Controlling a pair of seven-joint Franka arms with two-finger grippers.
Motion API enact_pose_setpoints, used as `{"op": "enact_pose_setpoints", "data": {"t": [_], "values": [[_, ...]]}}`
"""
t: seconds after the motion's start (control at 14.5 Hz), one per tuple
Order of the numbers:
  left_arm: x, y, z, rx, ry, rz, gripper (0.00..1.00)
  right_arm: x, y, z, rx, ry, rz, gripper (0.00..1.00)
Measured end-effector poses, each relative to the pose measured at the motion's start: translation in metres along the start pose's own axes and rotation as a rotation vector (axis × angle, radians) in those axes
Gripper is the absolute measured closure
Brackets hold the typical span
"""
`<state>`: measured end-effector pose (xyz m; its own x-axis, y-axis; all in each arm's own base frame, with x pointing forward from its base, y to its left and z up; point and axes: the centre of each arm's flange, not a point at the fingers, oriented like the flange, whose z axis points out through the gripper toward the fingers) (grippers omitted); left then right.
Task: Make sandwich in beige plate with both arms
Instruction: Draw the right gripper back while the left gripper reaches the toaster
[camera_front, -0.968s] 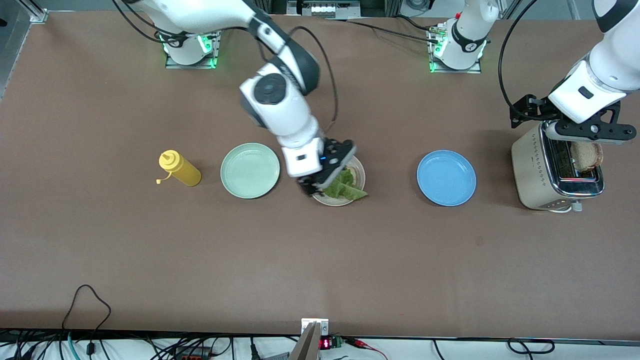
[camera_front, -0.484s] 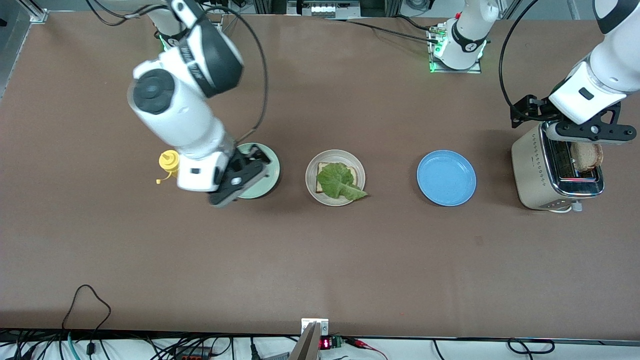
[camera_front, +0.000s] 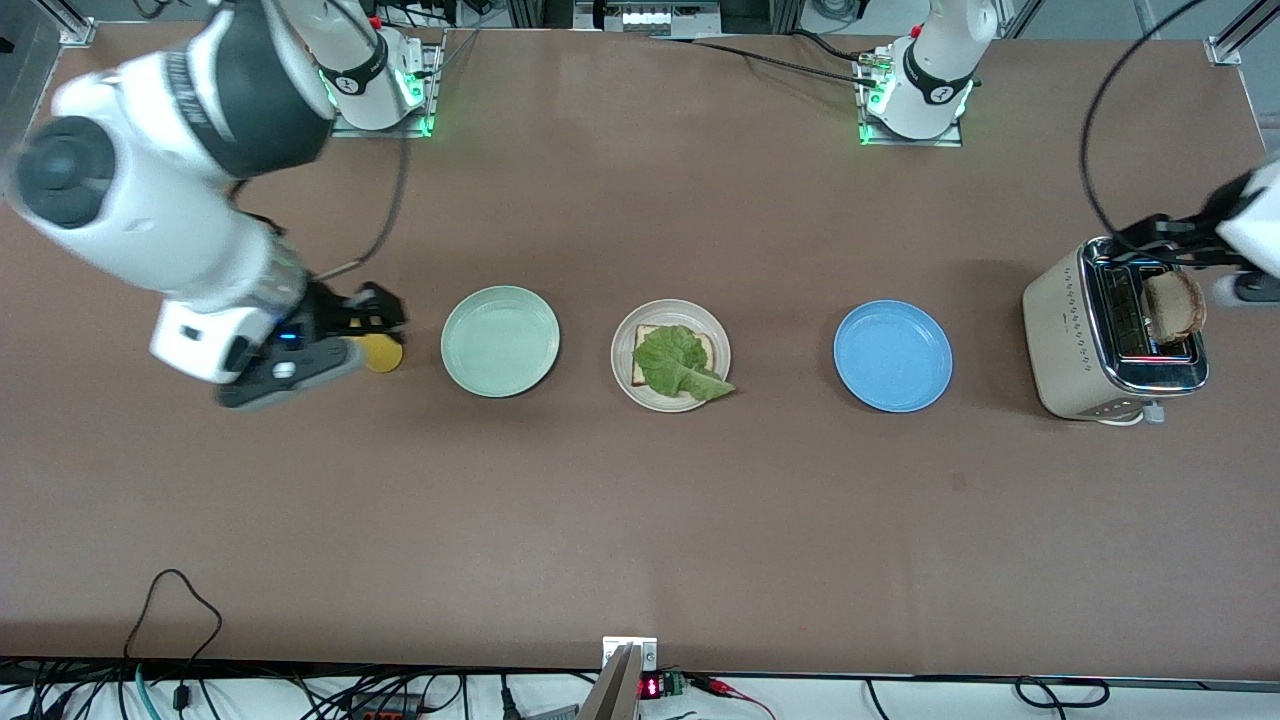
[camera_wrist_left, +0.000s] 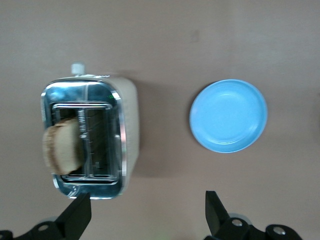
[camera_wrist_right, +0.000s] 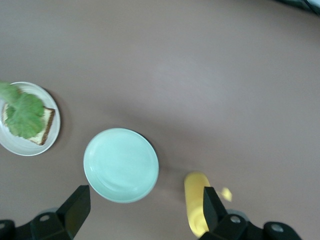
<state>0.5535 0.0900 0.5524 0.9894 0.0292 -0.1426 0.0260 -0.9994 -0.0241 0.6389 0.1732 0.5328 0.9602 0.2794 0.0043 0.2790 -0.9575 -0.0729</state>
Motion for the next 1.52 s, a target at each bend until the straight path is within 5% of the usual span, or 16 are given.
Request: {"op": "enact_pose_setpoints", "data": {"t": [0.21,0.76,1.18,1.52], "values": [[0.004,-0.062,0.029,-0.017,-0.04,-0.029,0.0,-0.019,0.026,-0.021,-0.014,-0.043,0.116,0.0],[0.021,-0.174,0.127,-0.029,-0.095,0.167,0.0,-0.093,0.094,-0.073,-0.06,0.004,0.319,0.0],[0.019,-0.17,0.164,-0.1,-0.106,0.19,0.0,-0.126,0.101,-0.084,-0.067,0.033,0.386,0.0],[0.016,-0.174,0.192,-0.089,-0.074,0.18,0.04,-0.127,0.103,-0.083,-0.082,0.031,0.395,0.0]]}}
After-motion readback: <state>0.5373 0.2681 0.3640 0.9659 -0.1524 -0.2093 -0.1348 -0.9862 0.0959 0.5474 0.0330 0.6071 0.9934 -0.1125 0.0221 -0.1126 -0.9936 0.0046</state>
